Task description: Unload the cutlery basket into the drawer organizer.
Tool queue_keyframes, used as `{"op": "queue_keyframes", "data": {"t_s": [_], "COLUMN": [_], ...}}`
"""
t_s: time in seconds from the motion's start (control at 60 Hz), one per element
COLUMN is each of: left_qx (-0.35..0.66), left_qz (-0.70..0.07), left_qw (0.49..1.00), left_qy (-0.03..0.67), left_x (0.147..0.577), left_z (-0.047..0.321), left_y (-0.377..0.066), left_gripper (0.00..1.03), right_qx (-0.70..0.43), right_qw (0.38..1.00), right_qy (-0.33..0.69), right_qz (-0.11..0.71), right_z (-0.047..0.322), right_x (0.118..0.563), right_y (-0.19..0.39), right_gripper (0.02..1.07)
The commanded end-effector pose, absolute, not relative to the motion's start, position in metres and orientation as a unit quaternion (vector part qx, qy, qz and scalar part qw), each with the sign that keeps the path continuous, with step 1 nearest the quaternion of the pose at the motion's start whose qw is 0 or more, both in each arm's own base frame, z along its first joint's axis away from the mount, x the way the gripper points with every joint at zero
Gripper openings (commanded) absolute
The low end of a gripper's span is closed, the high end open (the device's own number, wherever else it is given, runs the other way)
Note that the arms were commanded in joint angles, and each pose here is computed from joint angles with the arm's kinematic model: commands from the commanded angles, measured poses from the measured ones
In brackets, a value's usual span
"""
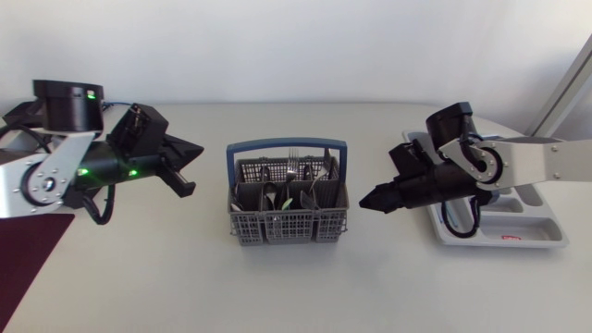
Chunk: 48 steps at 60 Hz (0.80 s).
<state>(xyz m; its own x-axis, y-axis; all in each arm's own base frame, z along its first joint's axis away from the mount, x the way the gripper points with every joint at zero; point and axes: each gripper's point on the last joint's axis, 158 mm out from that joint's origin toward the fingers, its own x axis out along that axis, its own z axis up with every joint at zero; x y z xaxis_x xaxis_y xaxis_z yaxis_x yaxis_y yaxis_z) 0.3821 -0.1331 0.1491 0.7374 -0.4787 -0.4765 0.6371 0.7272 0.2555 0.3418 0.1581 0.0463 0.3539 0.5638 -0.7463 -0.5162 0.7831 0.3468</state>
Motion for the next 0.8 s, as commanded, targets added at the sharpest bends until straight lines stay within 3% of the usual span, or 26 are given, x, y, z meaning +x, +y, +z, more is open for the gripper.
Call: {"op": "queue_keyframes", "data": {"t_s": [0.0, 0.2, 0.383, 0.45, 0.783], "left_qx": [0.191, 0.178, 0.203, 0.222, 0.256], "left_qz": [-0.334, -0.392, -0.416, -0.418, -0.416], "left_qw": [0.902, 0.874, 0.857, 0.849, 0.838], "left_qy": [0.197, 0.226, 0.228, 0.233, 0.243], "left_x": [0.350, 0.302, 0.274, 0.266, 0.256], "left_z": [0.153, 0.156, 0.151, 0.141, 0.116], "left_y": [-0.152, -0.206, -0.248, -0.263, -0.302], "left_gripper": [0.06, 0.26, 0.29, 0.30, 0.30], "right_qx": [0.017, 0.015, 0.014, 0.015, 0.018], "right_qw": [0.825, 0.831, 0.838, 0.841, 0.842], "right_qy": [0.460, 0.449, 0.439, 0.436, 0.435], "right_qz": [0.327, 0.328, 0.324, 0.320, 0.318], "right_z": [0.046, 0.055, 0.061, 0.063, 0.061], "right_x": [0.334, 0.321, 0.314, 0.311, 0.307], "right_y": [0.152, 0.149, 0.142, 0.138, 0.130], "right_gripper": [0.25, 0.48, 0.55, 0.63, 0.65]}}
